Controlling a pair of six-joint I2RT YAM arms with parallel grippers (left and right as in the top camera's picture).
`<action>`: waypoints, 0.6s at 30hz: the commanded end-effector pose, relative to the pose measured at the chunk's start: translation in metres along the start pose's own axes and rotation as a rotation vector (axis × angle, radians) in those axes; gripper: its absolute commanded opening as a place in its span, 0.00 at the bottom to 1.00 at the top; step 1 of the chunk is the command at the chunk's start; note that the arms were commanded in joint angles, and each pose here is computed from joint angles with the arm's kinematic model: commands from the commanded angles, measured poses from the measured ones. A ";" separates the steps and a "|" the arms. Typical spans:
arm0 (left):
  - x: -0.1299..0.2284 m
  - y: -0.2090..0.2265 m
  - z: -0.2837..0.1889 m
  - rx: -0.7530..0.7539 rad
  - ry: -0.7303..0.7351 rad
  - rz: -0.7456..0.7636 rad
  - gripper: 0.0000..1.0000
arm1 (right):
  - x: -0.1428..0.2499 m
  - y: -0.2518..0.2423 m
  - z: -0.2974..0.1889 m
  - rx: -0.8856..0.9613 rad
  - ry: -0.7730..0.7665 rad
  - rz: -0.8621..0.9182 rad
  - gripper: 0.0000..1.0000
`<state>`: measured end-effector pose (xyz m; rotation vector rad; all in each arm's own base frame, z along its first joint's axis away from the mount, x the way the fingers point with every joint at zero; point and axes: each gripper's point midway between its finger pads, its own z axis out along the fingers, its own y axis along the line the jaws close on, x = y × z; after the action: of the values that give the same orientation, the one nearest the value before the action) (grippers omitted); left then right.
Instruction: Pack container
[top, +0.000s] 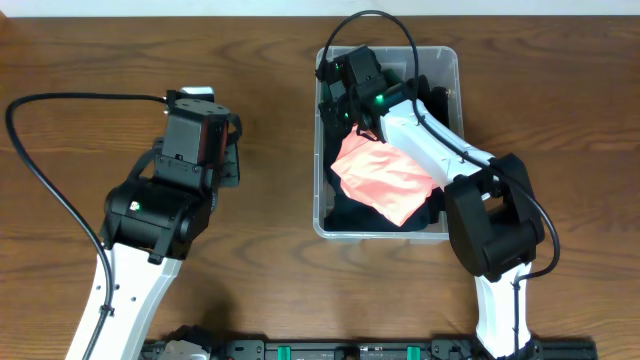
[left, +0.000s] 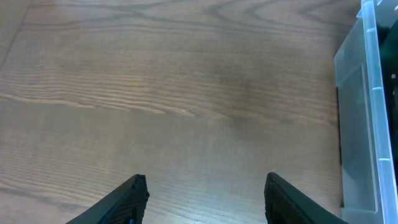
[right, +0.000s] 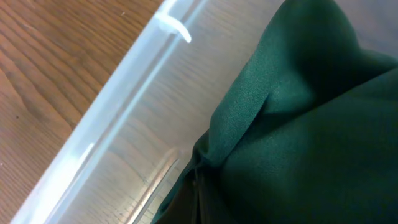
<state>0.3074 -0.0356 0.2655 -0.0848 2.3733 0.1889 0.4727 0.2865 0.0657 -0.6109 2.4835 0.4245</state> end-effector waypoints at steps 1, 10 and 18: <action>-0.002 0.002 -0.003 -0.003 -0.011 -0.020 0.61 | 0.018 0.002 0.011 0.000 0.051 0.035 0.01; -0.005 0.002 -0.003 0.000 -0.023 -0.026 0.61 | -0.080 0.020 -0.122 0.011 -0.291 -0.061 0.01; -0.006 0.001 -0.003 0.002 -0.025 -0.027 0.61 | -0.084 -0.036 -0.162 0.252 -0.321 0.002 0.01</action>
<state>0.3102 -0.0366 0.2680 -0.0883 2.3585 0.1811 0.4716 0.2422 0.2767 -0.4443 2.0854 0.3191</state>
